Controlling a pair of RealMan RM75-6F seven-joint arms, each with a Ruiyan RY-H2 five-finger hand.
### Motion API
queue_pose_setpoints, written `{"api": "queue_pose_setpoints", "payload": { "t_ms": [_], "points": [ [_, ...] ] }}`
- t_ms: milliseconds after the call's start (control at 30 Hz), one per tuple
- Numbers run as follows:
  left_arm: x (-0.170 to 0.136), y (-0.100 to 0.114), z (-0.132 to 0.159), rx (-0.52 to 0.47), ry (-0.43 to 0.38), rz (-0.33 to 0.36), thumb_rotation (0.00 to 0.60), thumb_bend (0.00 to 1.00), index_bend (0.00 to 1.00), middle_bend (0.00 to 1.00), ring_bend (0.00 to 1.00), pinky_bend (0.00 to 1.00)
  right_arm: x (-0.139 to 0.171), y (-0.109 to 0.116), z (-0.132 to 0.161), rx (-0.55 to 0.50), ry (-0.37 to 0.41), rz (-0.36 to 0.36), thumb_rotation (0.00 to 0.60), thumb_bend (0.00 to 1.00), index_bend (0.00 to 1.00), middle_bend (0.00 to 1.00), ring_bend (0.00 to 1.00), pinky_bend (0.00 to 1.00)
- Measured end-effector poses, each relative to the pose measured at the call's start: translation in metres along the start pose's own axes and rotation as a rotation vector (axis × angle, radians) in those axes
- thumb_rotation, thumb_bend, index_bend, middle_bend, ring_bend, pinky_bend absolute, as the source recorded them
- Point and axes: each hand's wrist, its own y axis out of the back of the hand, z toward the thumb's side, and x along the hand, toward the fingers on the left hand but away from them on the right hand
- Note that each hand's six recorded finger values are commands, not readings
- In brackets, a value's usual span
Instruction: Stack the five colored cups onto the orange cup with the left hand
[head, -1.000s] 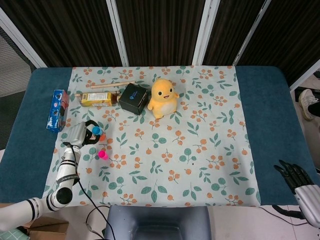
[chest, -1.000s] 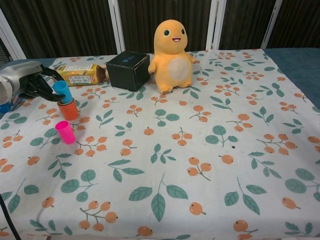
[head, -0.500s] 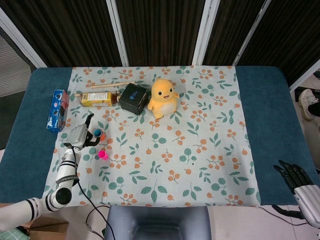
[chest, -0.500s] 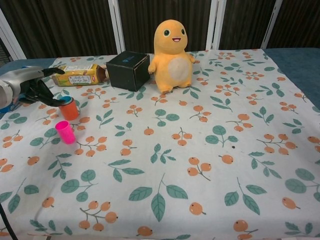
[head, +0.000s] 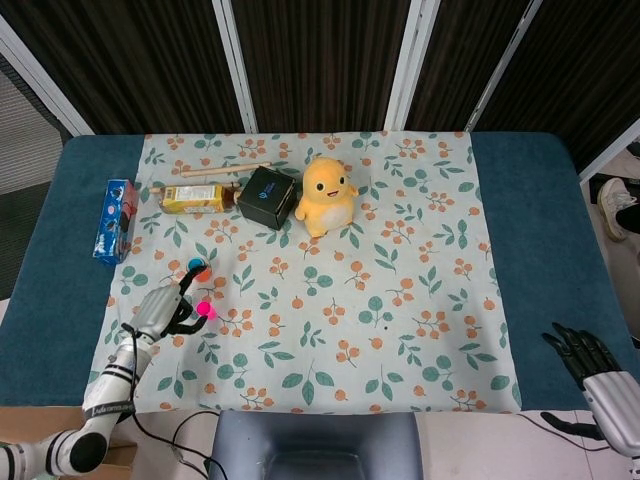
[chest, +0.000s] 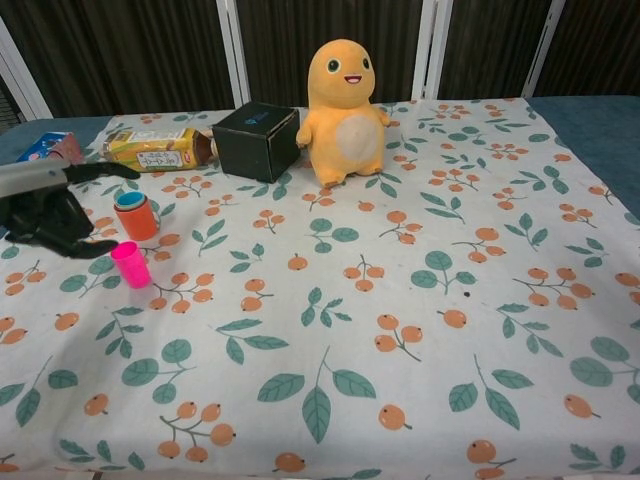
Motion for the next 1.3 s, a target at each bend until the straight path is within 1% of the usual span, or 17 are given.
{"api": "queue_pose_setpoints", "payload": {
  "t_ms": [133, 367, 500, 600, 1067, 1300],
  "points": [
    [-0.011, -0.017, -0.012, 0.015, -0.003, -0.038, 0.6, 0.34, 0.14, 1.0, 1.0, 1.0, 0.001, -0.002, 0.002, -0.002, 0.007, 0.006, 0.6, 0.12, 0.0, 0.0, 0.0, 0.0],
    [-0.001, -0.035, -0.023, 0.004, 0.011, -0.035, 0.6, 0.34, 0.17, 1.0, 1.0, 1.0, 0.001, 0.002, 0.0, -0.014, 0.003, -0.003, 0.6, 0.12, 0.0, 0.0, 0.0, 0.0],
    [0.007, -0.036, -0.027, -0.018, 0.027, -0.026, 0.6, 0.34, 0.22, 1.0, 1.0, 1.0, 0.001, 0.003, 0.0, -0.017, 0.003, -0.005, 0.6, 0.12, 0.0, 0.0, 0.0, 0.0],
    [0.01, -0.038, -0.028, -0.051, 0.039, -0.037, 0.6, 0.34, 0.26, 1.0, 1.0, 1.0, 0.001, 0.004, -0.001, -0.02, -0.001, -0.01, 0.6, 0.12, 0.0, 0.0, 0.0, 0.0],
    [0.024, -0.037, -0.032, -0.113, 0.062, -0.014, 0.6, 0.34, 0.37, 1.0, 1.0, 1.0, 0.0, 0.003, -0.001, -0.015, -0.002, -0.008, 0.6, 0.12, 0.0, 0.0, 0.0, 0.0],
    [0.029, -0.04, -0.031, -0.135, 0.067, -0.009, 0.6, 0.34, 0.41, 1.0, 1.0, 1.0, 0.0, 0.003, -0.002, -0.015, -0.004, -0.008, 0.6, 0.12, 0.0, 0.0, 0.0, 0.0]
  ]
}}
